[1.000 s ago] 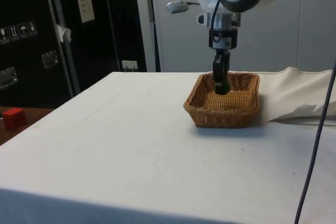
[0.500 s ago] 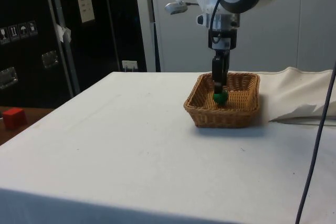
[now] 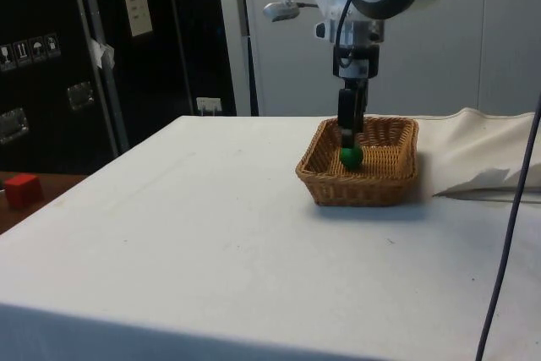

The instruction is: Pick up the ball and place it into the basket.

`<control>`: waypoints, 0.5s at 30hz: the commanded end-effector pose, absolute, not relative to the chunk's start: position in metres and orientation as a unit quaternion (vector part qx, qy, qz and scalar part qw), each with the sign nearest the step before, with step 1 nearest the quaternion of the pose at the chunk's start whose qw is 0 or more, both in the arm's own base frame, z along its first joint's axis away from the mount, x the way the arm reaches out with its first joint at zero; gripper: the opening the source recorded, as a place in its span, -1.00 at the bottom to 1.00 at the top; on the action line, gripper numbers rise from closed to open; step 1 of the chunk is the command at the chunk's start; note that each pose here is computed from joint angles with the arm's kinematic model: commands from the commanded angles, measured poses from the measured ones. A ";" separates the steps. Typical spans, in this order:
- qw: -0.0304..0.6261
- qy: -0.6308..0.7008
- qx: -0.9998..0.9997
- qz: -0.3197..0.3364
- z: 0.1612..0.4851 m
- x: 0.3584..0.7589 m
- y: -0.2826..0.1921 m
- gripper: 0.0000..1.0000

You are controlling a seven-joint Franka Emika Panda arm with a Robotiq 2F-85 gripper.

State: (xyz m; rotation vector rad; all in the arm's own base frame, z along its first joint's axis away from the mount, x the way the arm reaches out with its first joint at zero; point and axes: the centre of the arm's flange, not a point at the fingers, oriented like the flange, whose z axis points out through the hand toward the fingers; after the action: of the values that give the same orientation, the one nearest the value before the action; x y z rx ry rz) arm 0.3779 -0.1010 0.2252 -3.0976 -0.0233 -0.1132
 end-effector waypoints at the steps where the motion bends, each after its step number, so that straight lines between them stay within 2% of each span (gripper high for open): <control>1: 0.021 -0.002 -0.999 -0.034 0.227 0.380 -0.099 1.00; 15: 0.034 0.003 -0.999 -0.043 0.248 0.390 -0.076 1.00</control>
State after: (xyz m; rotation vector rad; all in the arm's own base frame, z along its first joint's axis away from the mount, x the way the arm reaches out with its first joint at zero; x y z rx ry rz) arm 0.3869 -0.0735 0.2478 -3.0527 0.0012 -0.1461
